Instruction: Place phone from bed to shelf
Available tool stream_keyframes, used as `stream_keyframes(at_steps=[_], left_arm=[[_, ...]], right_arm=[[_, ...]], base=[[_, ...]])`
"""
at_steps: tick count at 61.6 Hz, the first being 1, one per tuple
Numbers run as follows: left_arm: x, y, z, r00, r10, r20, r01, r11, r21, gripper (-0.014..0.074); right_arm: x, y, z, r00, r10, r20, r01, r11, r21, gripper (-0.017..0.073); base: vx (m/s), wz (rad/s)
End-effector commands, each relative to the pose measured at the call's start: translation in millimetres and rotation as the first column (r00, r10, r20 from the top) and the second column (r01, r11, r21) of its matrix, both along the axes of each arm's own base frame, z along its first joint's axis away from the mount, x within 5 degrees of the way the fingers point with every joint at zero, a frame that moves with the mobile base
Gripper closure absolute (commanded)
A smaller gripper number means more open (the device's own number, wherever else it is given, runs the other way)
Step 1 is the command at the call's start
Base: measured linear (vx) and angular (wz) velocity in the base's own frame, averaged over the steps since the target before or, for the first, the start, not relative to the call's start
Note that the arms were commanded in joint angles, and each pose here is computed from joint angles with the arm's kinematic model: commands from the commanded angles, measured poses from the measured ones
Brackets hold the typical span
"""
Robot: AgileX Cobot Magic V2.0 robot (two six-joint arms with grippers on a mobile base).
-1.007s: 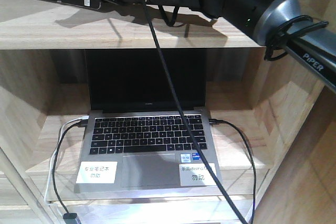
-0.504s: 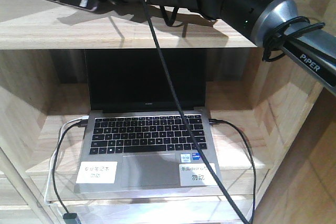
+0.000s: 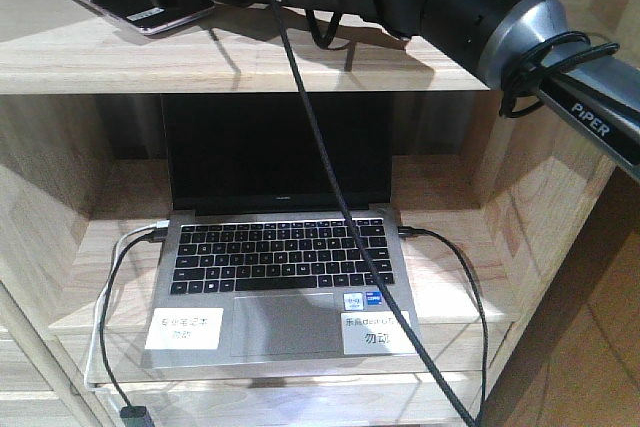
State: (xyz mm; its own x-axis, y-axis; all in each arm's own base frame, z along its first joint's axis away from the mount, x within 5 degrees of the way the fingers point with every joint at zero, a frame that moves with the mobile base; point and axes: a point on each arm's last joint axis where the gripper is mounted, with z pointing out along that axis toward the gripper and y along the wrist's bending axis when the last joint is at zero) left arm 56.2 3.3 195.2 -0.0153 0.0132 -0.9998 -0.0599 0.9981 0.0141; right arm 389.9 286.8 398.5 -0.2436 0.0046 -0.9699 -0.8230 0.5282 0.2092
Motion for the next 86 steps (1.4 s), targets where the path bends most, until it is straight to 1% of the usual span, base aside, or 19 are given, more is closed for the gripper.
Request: stream_keyframes(at_steps=[1, 6, 12, 16, 19, 26, 31, 34, 36, 37, 50, 57, 62, 69, 78, 86], left_arm=[[-2, -0.3, 15, 0.994, -0.005, 0.106, 0.006, 1.0, -0.012, 0.0592], [-2, -0.3, 15, 0.994, -0.005, 0.106, 0.006, 1.0, -0.012, 0.0592], [-2, -0.3, 15, 0.994, -0.005, 0.106, 0.006, 1.0, -0.012, 0.0592], [-2, -0.3, 15, 0.994, -0.005, 0.106, 0.006, 1.0, -0.012, 0.0592], [-2, -0.3, 15, 0.994, -0.005, 0.106, 0.006, 1.0, -0.012, 0.0592], [-2, -0.3, 15, 0.994, -0.005, 0.106, 0.006, 1.0, -0.012, 0.0592], [-2, -0.3, 15, 0.994, -0.005, 0.106, 0.006, 1.0, -0.012, 0.0592], [-2, -0.3, 15, 0.994, -0.005, 0.106, 0.006, 1.0, -0.012, 0.0592], [-2, -0.3, 15, 0.994, -0.005, 0.106, 0.006, 1.0, -0.012, 0.0592], [-2, -0.3, 15, 0.994, -0.005, 0.106, 0.006, 1.0, -0.012, 0.0592], [-2, -0.3, 15, 0.994, -0.005, 0.106, 0.006, 1.0, -0.012, 0.0592], [-2, -0.3, 15, 0.994, -0.005, 0.106, 0.006, 1.0, -0.012, 0.0592], [-2, -0.3, 15, 0.994, -0.005, 0.106, 0.006, 1.0, -0.012, 0.0592], [-2, -0.3, 15, 0.994, -0.005, 0.106, 0.006, 1.0, -0.012, 0.0592], [-2, -0.3, 15, 0.994, -0.005, 0.106, 0.006, 1.0, -0.012, 0.0592], [-2, -0.3, 15, 0.994, -0.005, 0.106, 0.006, 1.0, -0.012, 0.0592]], right_arm=[[-18, -14, 46, 0.995, -0.02, 0.097, 0.014, 0.997, 0.07, -0.0123], [-21, -16, 52, 0.994, -0.021, 0.104, 0.014, 0.997, 0.071, -0.0097], [-27, -20, 60, 0.993, -0.02, 0.116, 0.012, 0.998, 0.069, -0.0044], [-32, -22, 65, 0.993, -0.012, 0.118, 0.004, 0.998, 0.066, 0.0008], [-37, -24, 68, 0.992, 0.003, 0.126, -0.01, 0.999, 0.05, 0.006], [-49, -28, 78, 0.99, 0.039, 0.135, -0.042, 0.999, 0.018, 0.0214], [-58, -32, 84, 0.989, 0.06, 0.133, -0.059, 0.998, -0.006, 0.0379], [-63, -35, 90, 0.988, 0.061, 0.14, -0.06, 0.998, -0.009, 0.0468], [-66, -37, 92, 0.987, 0.063, 0.147, -0.062, 0.998, -0.013, 0.0554], [-68, -38, 94, 0.986, 0.063, 0.152, -0.062, 0.998, -0.01, 0.0578], [-85, -51, 116, 0.978, 0.041, 0.204, -0.04, 0.999, -0.012, 0.0565], [-91, -57, 121, 0.978, 0.017, 0.208, -0.011, 1.0, -0.028, 0.0565], [-94, -63, 117, 0.981, -0.036, 0.193, 0.041, 0.999, -0.023, 0.0565], [-101, -76, 110, 0.97, -0.128, 0.207, 0.128, 0.992, 0.014, 0.0565], [-121, -95, 90, 0.959, -0.189, 0.211, 0.193, 0.981, 0.002, 0.0565], [-148, -117, 79, 0.944, -0.249, 0.216, 0.249, 0.968, 0.028, 0.0565]], base=[[0.0, 0.0], [0.0, 0.0], [0.0, 0.0], [0.0, 0.0], [0.0, 0.0], [0.0, 0.0], [0.0, 0.0], [0.0, 0.0], [0.0, 0.0], [0.0, 0.0], [0.0, 0.0], [0.0, 0.0], [0.0, 0.0], [0.0, 0.0], [0.0, 0.0], [0.0, 0.0]])
